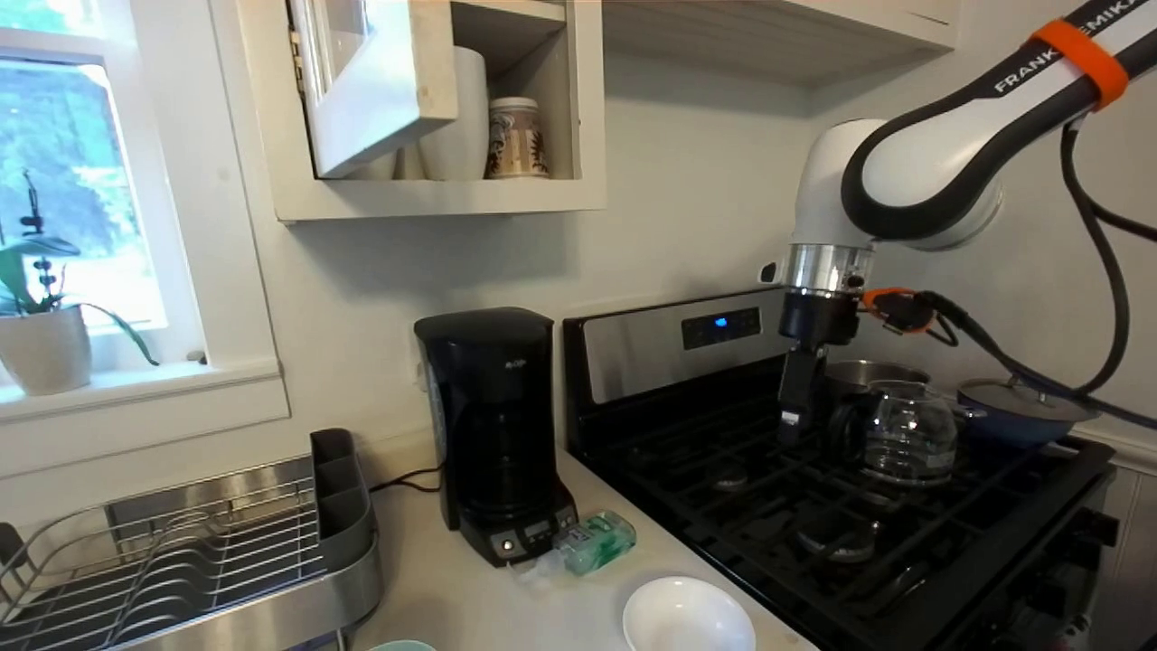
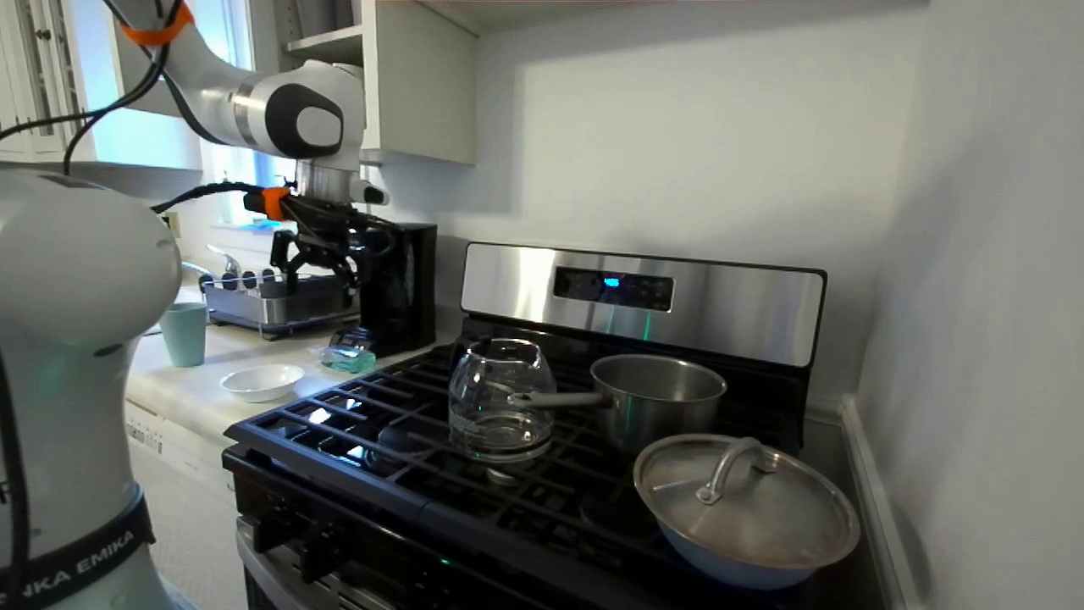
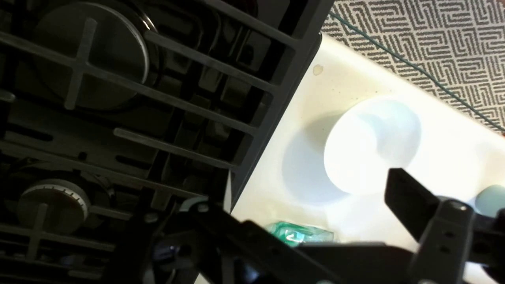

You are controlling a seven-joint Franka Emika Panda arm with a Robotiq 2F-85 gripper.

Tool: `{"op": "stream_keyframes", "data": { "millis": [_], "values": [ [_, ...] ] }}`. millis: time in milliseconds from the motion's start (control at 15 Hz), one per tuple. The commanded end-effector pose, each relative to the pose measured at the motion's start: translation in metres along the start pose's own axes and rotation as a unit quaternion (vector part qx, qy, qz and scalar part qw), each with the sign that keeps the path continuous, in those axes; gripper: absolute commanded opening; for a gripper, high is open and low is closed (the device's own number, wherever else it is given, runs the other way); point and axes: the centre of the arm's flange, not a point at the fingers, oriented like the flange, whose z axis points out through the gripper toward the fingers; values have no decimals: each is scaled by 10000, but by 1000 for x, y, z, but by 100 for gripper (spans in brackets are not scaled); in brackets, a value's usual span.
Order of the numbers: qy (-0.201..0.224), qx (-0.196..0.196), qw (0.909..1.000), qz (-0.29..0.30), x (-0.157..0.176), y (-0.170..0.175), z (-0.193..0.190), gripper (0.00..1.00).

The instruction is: Put the white plate on the drip tray of the coffee machine

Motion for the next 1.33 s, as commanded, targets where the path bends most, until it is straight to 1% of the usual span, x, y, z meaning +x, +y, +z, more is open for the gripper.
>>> {"op": "stream_keyframes", "data": {
  "millis": [0,67,133,333,733,800,867,1067,1267],
  "values": [
    [36,180,9998,-43,30,-24,43,100],
    [40,218,9996,-185,34,-28,51,100],
    [14,53,9999,-114,13,-20,32,100],
    [-53,91,9998,-176,22,-27,50,100],
    [-40,101,9998,-182,25,-27,50,100],
    [-51,246,9993,-277,30,-34,55,100],
    [-72,229,9992,-314,32,-38,61,100],
    [-172,422,9978,-487,38,-54,85,100],
    [-204,612,9961,-595,42,-63,112,100]
  ]
}}
